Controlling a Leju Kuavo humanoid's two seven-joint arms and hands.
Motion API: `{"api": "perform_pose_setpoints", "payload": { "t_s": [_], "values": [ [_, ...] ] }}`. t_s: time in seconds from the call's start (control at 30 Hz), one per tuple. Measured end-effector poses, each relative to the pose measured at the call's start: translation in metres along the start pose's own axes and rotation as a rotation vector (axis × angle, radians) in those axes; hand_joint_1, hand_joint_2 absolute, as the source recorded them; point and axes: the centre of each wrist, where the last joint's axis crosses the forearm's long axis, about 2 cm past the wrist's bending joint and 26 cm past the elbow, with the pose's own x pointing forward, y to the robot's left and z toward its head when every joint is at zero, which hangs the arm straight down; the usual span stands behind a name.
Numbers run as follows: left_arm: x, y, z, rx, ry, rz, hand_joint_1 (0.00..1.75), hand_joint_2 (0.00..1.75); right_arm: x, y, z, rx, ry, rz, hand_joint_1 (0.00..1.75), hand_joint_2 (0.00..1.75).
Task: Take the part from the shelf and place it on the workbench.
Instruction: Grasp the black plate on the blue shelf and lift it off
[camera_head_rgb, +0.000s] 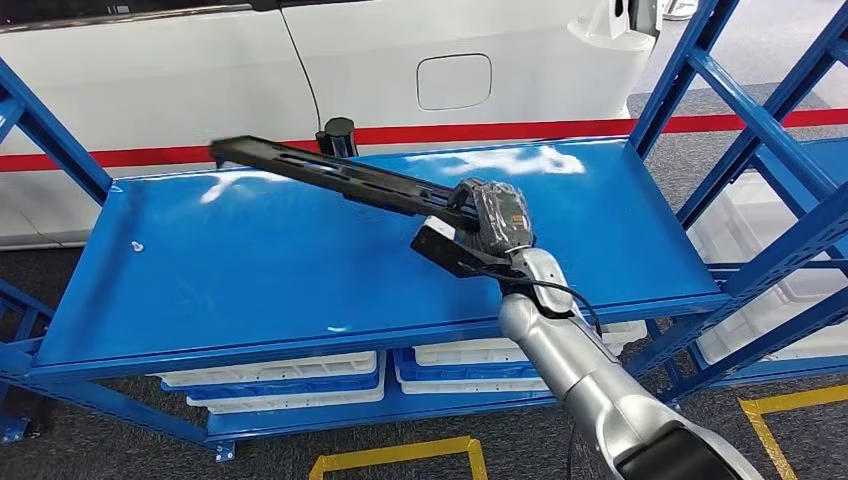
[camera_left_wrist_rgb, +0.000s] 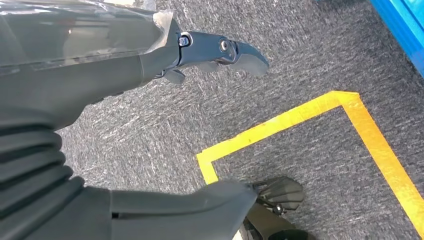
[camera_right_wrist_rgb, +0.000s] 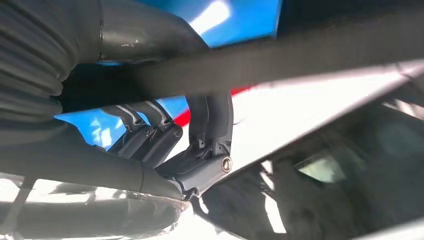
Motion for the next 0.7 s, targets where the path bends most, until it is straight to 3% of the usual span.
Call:
{"api": "perform_pose_setpoints", "payload": {
  "t_s": [0.2,0.37,0.57,0.7],
  "values": [
    [-0.005,0.000,0.001,-0.013,-0.003,0.007,0.00,1.75,0.025,-0.033,0.005,-0.074,-0.067,-0.399,1.75,1.75],
    [-0.006,0.001,0.001,-0.011,-0.008,0.009,0.00,1.75,0.036,-0.057,0.013,-0.120,-0.141,-0.567,1.75,1.75],
    [-0.010,0.002,0.003,-0.006,-0.026,0.024,0.00,1.75,0.044,-0.084,0.036,-0.123,-0.270,-0.935,1.75,1.75],
    [-0.015,0.002,0.004,-0.003,-0.040,0.030,0.00,1.75,0.044,-0.108,0.061,-0.171,-0.397,-1.010,1.75,1.75]
  ]
}}
